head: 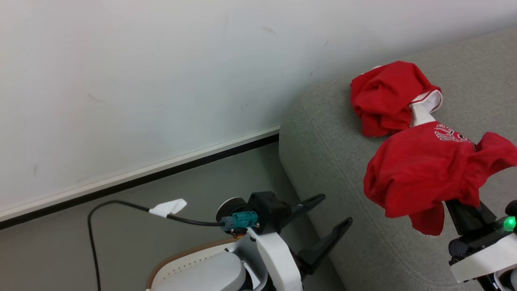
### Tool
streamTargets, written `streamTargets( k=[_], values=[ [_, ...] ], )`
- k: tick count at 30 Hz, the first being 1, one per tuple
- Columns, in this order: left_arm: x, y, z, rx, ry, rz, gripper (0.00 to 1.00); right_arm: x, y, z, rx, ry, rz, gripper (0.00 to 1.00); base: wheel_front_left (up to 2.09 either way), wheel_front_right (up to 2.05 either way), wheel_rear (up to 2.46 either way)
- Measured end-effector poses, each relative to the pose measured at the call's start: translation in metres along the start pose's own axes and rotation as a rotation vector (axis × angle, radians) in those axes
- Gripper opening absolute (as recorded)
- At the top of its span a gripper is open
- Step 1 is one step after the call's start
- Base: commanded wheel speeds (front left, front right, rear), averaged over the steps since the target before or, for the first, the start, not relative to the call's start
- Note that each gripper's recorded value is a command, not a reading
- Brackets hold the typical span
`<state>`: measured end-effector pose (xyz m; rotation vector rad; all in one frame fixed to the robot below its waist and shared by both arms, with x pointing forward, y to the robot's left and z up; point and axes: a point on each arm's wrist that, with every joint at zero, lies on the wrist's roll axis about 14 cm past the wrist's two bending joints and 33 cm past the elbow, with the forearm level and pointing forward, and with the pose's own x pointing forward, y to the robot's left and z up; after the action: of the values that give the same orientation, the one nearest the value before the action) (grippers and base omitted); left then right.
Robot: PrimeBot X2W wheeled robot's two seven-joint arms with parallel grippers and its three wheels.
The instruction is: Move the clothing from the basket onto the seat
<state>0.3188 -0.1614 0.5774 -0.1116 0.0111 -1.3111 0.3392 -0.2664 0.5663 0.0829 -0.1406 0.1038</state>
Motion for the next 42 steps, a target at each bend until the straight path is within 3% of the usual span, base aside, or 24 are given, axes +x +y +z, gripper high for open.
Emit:
streamTargets(
  k=[10, 20, 33, 42],
  values=[
    [0.013, -0.005, -0.011, -0.015, 0.014, -0.060, 1.00, -0.010, -0.016, -0.005, 0.003, 0.019, -0.068, 0.00, 0.00, 0.00, 0.00],
    [0.012, 0.023, -0.019, -0.022, 0.021, -0.050, 1.00, 0.029, -0.045, 0.006, -0.020, -0.014, -0.121, 0.00, 0.00, 0.00, 0.00],
    [-0.002, 0.089, -0.059, -0.077, 0.058, 0.018, 1.00, 0.096, -0.131, -0.012, -0.048, 0.048, -0.275, 0.00, 0.00, 0.00, 0.00],
    [-0.015, 0.127, -0.093, -0.129, 0.084, 0.086, 1.00, 0.121, -0.188, -0.051, -0.087, 0.206, -0.395, 0.00, 0.00, 0.00, 0.00]
  ],
)
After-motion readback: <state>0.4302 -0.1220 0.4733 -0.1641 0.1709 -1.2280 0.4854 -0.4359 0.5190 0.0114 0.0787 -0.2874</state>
